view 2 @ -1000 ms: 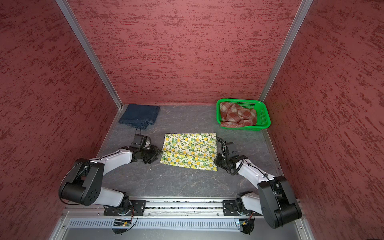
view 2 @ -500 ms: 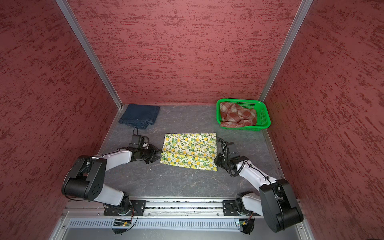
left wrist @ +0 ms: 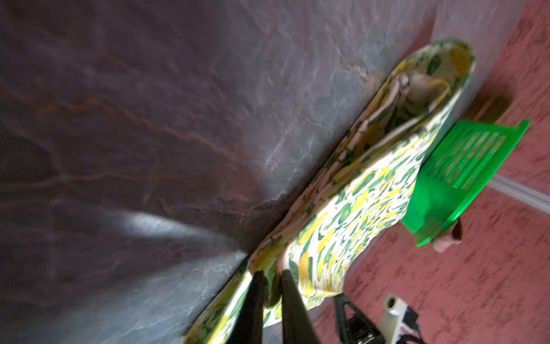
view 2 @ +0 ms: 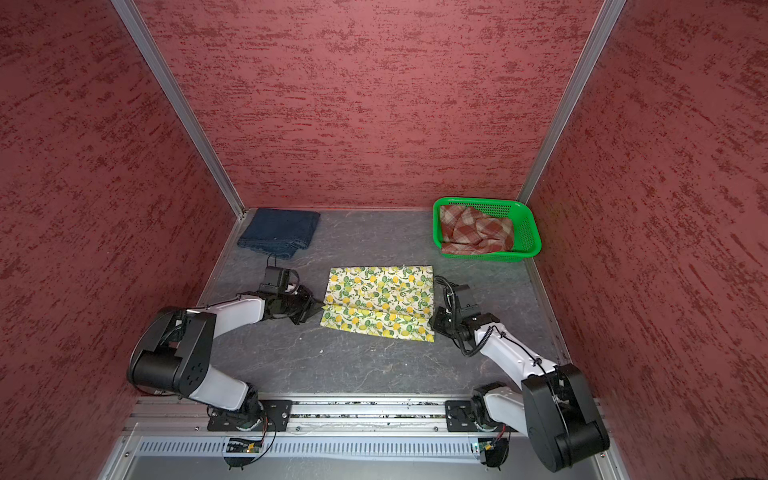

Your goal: Fold and stack the skirts

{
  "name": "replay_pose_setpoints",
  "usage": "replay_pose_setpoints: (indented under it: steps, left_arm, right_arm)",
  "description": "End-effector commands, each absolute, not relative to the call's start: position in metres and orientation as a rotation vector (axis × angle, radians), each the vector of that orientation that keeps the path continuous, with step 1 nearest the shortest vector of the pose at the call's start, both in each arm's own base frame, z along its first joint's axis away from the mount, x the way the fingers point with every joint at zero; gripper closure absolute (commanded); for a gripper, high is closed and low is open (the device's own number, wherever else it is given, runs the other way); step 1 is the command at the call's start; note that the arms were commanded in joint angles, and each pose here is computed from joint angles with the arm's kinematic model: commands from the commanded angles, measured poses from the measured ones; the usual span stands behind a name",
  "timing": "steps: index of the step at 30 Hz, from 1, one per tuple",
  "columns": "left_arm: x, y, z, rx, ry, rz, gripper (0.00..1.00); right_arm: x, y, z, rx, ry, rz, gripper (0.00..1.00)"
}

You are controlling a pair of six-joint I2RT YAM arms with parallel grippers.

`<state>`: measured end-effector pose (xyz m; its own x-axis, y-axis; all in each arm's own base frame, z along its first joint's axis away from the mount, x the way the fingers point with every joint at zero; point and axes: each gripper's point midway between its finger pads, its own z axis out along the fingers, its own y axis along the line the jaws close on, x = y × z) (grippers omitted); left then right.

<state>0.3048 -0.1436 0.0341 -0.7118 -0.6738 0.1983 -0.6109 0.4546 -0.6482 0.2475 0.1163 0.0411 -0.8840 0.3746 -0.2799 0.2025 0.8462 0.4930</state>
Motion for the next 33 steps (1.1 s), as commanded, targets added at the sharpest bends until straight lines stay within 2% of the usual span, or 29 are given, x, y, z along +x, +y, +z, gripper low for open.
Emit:
replay_pose_setpoints:
  steps: [1, 13, 18, 26, 33]
  left_arm:
    - [0.314, -0.148, 0.043, -1.109, 2.587, -1.096, 1.00]
    - [0.310, -0.153, 0.051, -1.031, 2.592, -1.049, 1.00]
    - [0.308, -0.153, 0.054, -1.008, 2.591, -1.022, 1.00]
    - [0.305, -0.155, 0.051, -0.998, 2.594, -1.021, 1.00]
    - [0.302, -0.155, 0.049, -1.001, 2.590, -1.019, 1.00]
  right_arm:
    - [0.242, 0.109, 0.039, 0.434, 2.666, 0.598, 0.65]
    - [0.249, 0.118, 0.051, 0.460, 2.639, 0.677, 0.57]
    - [0.251, 0.123, 0.050, 0.493, 2.642, 0.717, 0.57]
    - [0.265, 0.127, 0.054, 0.492, 2.610, 0.736, 0.64]
    - [0.267, 0.123, 0.061, 0.519, 2.612, 0.705, 0.62]
